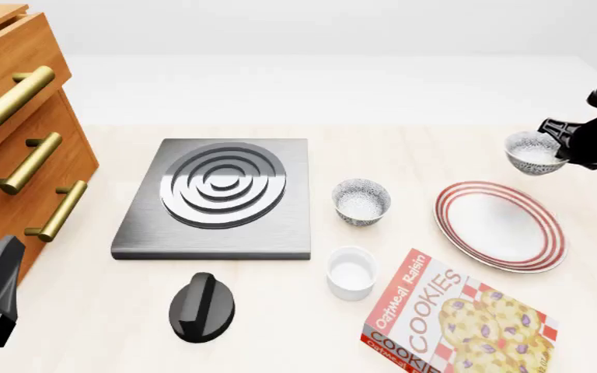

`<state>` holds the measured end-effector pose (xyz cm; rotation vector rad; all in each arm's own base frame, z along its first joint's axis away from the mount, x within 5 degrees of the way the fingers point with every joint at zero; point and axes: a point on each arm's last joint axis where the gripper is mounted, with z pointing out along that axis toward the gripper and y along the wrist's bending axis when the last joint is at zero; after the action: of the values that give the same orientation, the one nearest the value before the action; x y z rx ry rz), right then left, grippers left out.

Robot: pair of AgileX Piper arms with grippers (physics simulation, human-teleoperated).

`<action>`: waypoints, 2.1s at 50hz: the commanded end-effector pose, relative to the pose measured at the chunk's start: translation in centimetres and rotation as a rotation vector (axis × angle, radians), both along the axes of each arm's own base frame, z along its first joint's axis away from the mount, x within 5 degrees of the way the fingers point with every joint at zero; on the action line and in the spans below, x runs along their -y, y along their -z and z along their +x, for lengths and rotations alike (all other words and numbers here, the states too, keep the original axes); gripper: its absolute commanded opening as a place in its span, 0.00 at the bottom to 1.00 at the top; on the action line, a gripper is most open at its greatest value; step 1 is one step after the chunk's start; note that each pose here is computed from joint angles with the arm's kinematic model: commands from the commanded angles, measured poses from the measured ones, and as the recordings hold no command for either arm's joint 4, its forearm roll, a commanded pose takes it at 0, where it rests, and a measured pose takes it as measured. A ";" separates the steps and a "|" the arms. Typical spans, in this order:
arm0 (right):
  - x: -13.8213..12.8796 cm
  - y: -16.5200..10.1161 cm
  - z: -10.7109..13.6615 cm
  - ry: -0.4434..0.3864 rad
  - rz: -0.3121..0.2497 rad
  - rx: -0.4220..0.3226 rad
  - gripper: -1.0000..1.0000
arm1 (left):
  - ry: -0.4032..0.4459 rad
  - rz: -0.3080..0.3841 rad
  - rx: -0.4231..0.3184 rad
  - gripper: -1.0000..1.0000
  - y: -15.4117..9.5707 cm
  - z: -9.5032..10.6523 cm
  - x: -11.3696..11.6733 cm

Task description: Pick the akita bowl next to the plate and place it on the plate.

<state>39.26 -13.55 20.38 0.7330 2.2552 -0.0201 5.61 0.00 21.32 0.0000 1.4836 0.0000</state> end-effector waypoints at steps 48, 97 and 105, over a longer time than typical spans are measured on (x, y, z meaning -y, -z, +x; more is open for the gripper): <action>-8.0 -1.6 -5.3 -0.041 0.124 0.020 0.00 | 0.000 0.000 0.000 1.00 0.0 0.0 0.0; -8.1 0.6 -6.3 0.016 0.181 -0.016 0.00 | 0.000 0.000 0.000 1.00 0.0 0.0 0.0; -8.9 0.8 -6.3 0.022 0.207 -0.027 0.00 | 0.000 0.000 0.000 1.00 0.0 0.0 0.0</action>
<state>32.90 -5.23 19.54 0.8367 2.3025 0.1668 5.61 0.00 21.32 0.0000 1.4836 0.0000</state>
